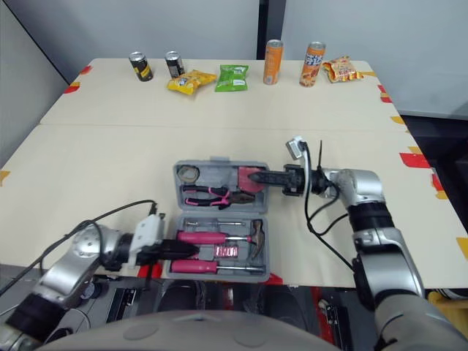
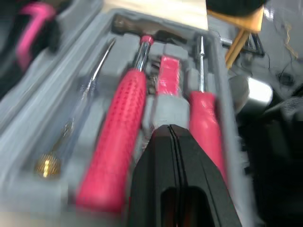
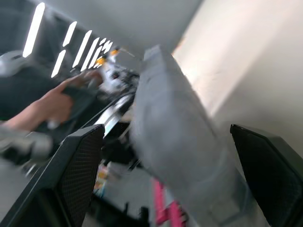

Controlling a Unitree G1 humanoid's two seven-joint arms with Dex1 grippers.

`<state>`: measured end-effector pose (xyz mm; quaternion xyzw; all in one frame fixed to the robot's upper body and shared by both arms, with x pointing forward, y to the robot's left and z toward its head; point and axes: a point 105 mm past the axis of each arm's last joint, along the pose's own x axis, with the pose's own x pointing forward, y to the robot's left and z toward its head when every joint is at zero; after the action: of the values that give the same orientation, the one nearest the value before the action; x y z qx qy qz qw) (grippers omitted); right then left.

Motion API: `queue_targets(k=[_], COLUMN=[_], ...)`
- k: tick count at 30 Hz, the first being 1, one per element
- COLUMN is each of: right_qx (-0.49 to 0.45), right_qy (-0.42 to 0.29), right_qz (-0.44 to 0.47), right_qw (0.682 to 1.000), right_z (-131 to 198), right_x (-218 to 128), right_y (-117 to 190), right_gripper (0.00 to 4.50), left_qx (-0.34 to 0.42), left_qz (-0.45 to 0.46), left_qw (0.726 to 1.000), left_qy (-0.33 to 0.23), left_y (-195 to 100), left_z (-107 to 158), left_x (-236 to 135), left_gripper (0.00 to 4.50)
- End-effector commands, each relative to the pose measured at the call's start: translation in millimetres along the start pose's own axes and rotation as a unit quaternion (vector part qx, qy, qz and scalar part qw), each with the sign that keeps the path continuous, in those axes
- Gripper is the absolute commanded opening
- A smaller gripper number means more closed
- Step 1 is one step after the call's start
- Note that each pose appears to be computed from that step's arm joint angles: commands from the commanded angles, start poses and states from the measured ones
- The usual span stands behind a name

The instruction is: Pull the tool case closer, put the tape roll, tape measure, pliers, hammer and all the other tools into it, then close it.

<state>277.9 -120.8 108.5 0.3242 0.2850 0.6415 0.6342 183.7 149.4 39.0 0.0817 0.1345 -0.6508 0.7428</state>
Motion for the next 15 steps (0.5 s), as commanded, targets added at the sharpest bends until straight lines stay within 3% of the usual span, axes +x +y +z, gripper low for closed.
queue_targets(k=[1,6,9,11,15], right_qx=[-0.015,-0.036,-0.122,-0.212,-0.319], right_qy=[0.029,0.091,0.063,0.043,0.041], right_qz=[0.074,0.043,-0.034,-0.115,-0.210], right_qw=[0.997,0.994,0.990,0.969,0.923], right_z=[-7.6,-45.1,-46.3,-42.4,-44.6], right_x=[0.4,-20.4,-34.3,-50.6,-86.3], right_y=[38.0,60.5,52.1,40.4,32.9], right_gripper=[4.48,4.48,4.50,4.50,4.50], left_qx=[0.001,-0.037,-0.018,0.035,0.048], left_qz=[0.014,0.086,0.183,0.234,0.253], left_qw=[0.999,0.996,0.982,0.970,0.965], left_qy=[-0.034,-0.011,-0.049,-0.052,-0.044], left_y=[-8.4,-18.7,5.6,22.8,31.3], left_z=[23.7,17.3,30.9,41.9,49.2], left_x=[-32.9,-91.4,-116.2,-126.4,-131.4], left_gripper=[0.00,0.00,0.80,1.47,2.95])
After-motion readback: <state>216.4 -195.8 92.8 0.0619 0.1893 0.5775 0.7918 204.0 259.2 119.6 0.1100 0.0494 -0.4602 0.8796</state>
